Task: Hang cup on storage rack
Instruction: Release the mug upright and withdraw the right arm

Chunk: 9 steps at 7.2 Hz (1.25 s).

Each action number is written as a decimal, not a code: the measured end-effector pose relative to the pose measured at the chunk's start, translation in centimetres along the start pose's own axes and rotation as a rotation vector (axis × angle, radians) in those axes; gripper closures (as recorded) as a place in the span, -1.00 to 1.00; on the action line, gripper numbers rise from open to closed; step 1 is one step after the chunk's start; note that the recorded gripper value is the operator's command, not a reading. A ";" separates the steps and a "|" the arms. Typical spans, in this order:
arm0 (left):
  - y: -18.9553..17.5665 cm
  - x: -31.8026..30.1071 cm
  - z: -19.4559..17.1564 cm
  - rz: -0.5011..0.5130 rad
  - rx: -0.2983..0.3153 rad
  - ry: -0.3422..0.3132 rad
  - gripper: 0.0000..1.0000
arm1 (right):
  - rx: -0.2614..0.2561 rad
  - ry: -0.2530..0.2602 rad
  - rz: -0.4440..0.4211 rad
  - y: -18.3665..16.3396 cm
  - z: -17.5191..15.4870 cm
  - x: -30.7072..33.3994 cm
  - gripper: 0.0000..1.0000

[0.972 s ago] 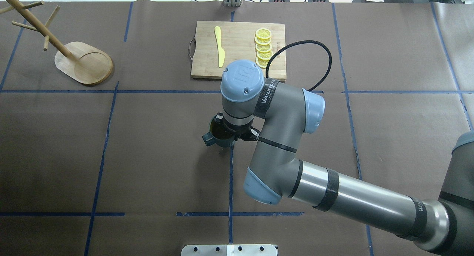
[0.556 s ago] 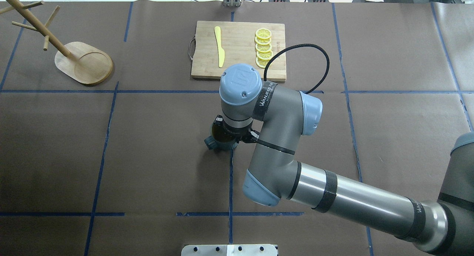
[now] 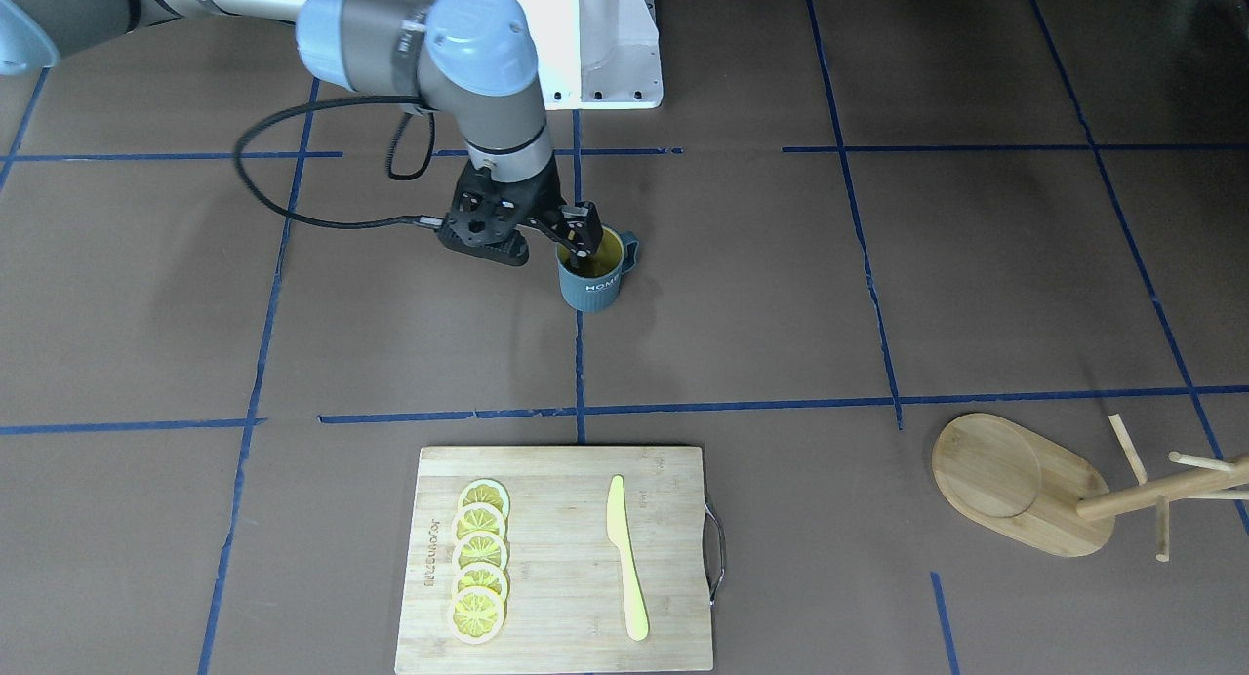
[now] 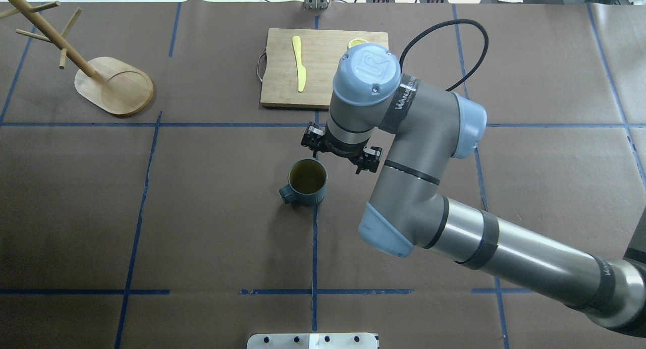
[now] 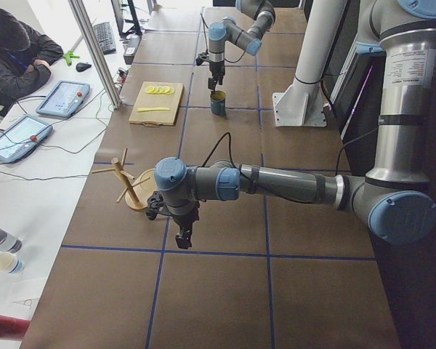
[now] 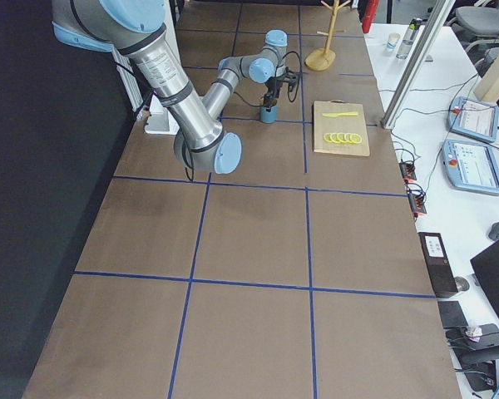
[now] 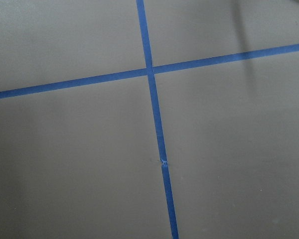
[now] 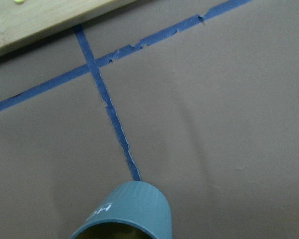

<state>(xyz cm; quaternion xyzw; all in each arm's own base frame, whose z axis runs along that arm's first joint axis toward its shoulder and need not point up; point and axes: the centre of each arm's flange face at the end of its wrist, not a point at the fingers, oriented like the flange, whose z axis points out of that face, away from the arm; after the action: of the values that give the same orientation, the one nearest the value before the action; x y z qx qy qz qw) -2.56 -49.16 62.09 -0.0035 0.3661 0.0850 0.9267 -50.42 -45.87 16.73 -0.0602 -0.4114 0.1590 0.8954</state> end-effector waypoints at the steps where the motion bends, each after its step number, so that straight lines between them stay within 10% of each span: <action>1: 0.0 0.0 -0.1 0.000 0.001 0.000 -1.00 | -0.006 0.005 -0.072 -2.2 -2.5 3.4 -1.00; 6: 0.0 0.1 -0.2 0.000 0.002 -0.002 -1.00 | -0.036 0.079 -0.448 -17.6 -9.6 33.2 -1.00; 9: 0.0 0.3 -0.3 0.001 0.004 -0.002 -1.00 | -0.072 0.134 -0.599 -19.9 -11.8 52.8 -1.00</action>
<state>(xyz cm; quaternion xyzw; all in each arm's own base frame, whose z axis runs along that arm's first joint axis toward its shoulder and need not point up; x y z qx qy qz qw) -2.57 -49.16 61.68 -0.0013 0.3652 0.0849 0.9270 -4.58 -46.65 51.64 0.0217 -0.3561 -0.1309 0.9250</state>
